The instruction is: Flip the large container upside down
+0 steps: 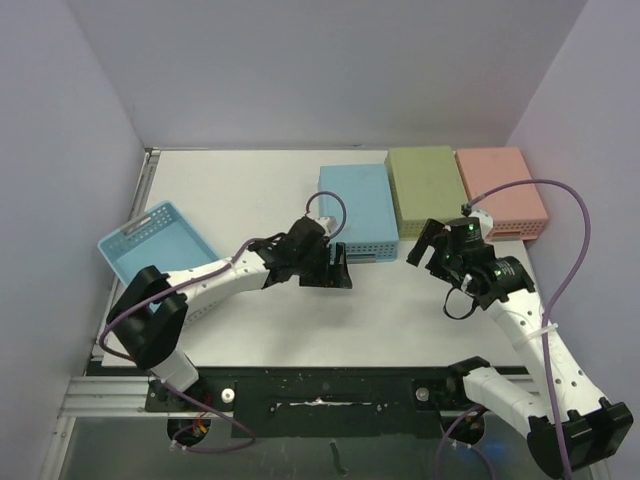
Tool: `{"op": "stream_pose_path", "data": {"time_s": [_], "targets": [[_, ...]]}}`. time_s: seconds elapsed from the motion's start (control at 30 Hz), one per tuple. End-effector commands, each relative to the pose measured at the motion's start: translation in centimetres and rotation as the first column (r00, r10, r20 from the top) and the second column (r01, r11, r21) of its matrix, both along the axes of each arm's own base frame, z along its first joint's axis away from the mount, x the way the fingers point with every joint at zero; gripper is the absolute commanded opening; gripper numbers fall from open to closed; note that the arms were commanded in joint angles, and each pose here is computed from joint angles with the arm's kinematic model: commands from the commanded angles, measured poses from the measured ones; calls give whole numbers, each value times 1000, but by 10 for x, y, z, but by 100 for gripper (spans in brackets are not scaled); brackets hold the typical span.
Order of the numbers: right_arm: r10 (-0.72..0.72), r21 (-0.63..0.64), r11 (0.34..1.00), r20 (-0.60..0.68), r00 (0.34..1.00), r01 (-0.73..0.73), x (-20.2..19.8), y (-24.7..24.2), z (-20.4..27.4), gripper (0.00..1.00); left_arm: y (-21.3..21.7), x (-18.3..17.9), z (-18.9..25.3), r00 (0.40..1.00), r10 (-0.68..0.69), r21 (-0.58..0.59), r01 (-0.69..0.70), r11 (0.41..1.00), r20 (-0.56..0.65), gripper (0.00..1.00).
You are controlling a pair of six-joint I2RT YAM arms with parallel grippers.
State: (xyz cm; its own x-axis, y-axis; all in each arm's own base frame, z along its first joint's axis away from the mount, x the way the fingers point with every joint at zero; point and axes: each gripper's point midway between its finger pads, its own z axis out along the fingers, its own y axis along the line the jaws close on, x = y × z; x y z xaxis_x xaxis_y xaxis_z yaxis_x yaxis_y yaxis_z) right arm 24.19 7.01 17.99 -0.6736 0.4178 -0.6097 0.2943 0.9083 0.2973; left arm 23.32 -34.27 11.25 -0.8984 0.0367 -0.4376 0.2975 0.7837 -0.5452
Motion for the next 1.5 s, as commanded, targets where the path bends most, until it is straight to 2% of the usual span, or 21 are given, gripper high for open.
{"op": "stream_pose_path", "data": {"time_s": [0.0,0.4,0.73,0.97,1.17,1.33,1.47], "targets": [[-12,18,1000,87,996,10,11,0,22,99,-23,39,2,994,62,-99,-54,994,86,69],[-74,5,997,77,994,74,-16,-17,24,99,-21,141,-27,989,71,-44,-66,997,129,68],[-79,14,997,80,994,79,-17,-17,27,98,-32,185,-41,990,45,-27,-42,999,130,68],[-81,11,997,77,994,80,-18,-18,24,98,-30,186,-26,988,18,9,-20,1000,153,68],[-64,20,998,66,996,63,-12,-12,15,98,-11,158,-7,989,5,28,-9,1000,147,68],[-37,13,999,71,997,36,-3,-8,9,98,18,131,19,987,9,62,-19,998,160,68],[-3,-30,1000,72,997,5,20,-5,-1,97,57,123,37,981,83,84,-99,991,177,68]]}}
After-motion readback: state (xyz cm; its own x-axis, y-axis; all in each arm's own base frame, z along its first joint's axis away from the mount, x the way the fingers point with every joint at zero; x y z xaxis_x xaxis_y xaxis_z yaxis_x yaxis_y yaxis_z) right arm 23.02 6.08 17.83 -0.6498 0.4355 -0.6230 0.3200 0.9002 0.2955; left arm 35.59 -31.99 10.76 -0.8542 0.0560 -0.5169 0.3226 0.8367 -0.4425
